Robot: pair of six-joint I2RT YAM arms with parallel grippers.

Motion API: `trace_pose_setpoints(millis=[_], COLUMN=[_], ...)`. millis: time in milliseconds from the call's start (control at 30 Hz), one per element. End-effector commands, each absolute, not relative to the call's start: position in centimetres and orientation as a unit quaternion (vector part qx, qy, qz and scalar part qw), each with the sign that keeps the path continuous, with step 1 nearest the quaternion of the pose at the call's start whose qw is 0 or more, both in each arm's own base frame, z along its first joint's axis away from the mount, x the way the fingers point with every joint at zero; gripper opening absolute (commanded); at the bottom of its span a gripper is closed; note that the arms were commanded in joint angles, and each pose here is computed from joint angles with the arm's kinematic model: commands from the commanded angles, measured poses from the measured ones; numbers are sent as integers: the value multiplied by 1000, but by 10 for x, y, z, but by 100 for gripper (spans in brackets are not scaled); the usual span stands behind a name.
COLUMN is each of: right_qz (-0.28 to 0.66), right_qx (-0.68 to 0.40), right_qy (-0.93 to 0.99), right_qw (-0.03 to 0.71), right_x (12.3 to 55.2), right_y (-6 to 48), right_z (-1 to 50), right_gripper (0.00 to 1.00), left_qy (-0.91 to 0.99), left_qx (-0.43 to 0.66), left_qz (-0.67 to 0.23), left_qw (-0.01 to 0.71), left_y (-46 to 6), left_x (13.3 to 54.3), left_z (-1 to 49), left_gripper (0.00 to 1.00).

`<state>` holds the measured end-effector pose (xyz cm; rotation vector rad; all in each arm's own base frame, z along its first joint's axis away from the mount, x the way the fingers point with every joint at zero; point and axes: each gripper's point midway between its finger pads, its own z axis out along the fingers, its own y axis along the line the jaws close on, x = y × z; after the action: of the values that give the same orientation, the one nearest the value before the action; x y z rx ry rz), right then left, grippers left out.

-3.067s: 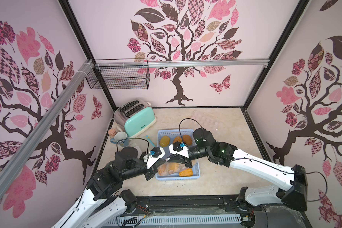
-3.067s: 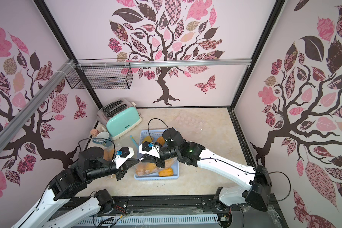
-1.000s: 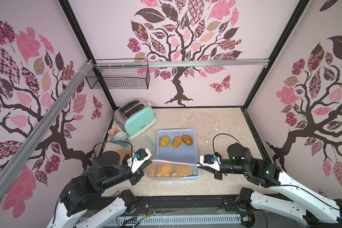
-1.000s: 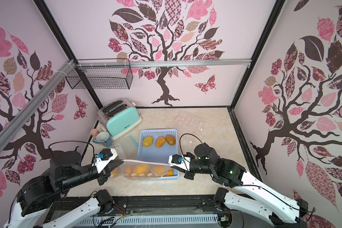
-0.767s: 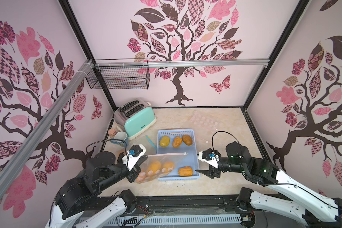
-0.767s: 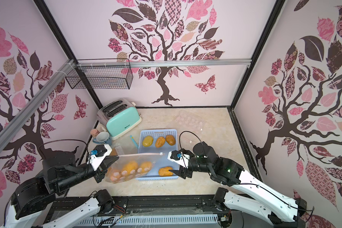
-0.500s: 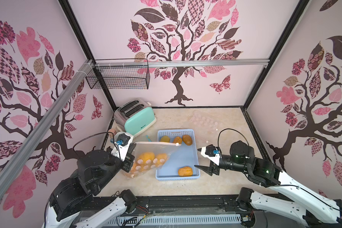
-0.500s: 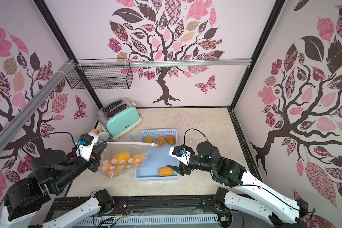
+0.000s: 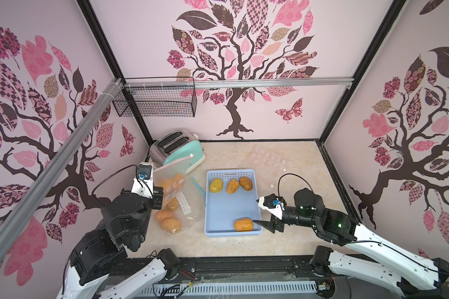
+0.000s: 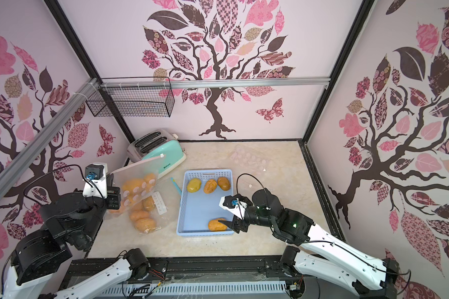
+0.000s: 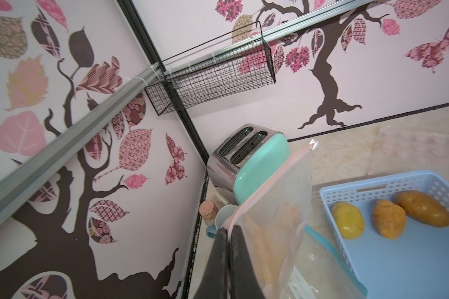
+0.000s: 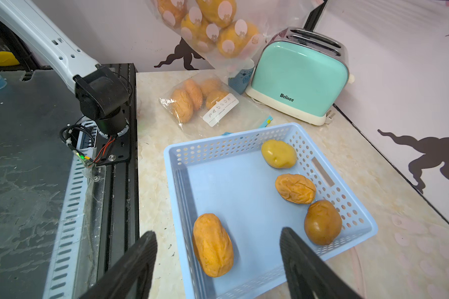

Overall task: Put the potatoes into a zipper bag and zip it
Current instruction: Place the zipper food storage bag in the zipper food storage bag.

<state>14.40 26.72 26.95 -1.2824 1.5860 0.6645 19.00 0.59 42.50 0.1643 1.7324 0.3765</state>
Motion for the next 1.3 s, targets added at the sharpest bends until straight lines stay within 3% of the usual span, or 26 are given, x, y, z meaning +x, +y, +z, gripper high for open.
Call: trace_pose_setpoints(millis=[0,233,700,833,1067,1267], right_qz=[271,278,282,286,314,315], right_qx=[-524,-526,-526,-526,-531,-535], right_qy=[646,649,658,656,640,640], right_qw=[484,474,459,460,458,453], right_x=[148,147,149,149,149,151], right_y=[270,273,279,282,297,303], right_z=[272,265,257,257,260,255], right_gripper=[78,77,77,77,77,78], left_qy=[746,748,738,756,781,776], left_qx=[49,24,12,74,248,218], left_qz=[211,302,377,332,313,344], left_qw=[630,591,559,560,480,482], left_y=[21,46,68,52,25,45], left_x=[189,183,171,175,175,166], left_z=[425,407,401,390,336,346], left_gripper=[0,0,0,0,0,0])
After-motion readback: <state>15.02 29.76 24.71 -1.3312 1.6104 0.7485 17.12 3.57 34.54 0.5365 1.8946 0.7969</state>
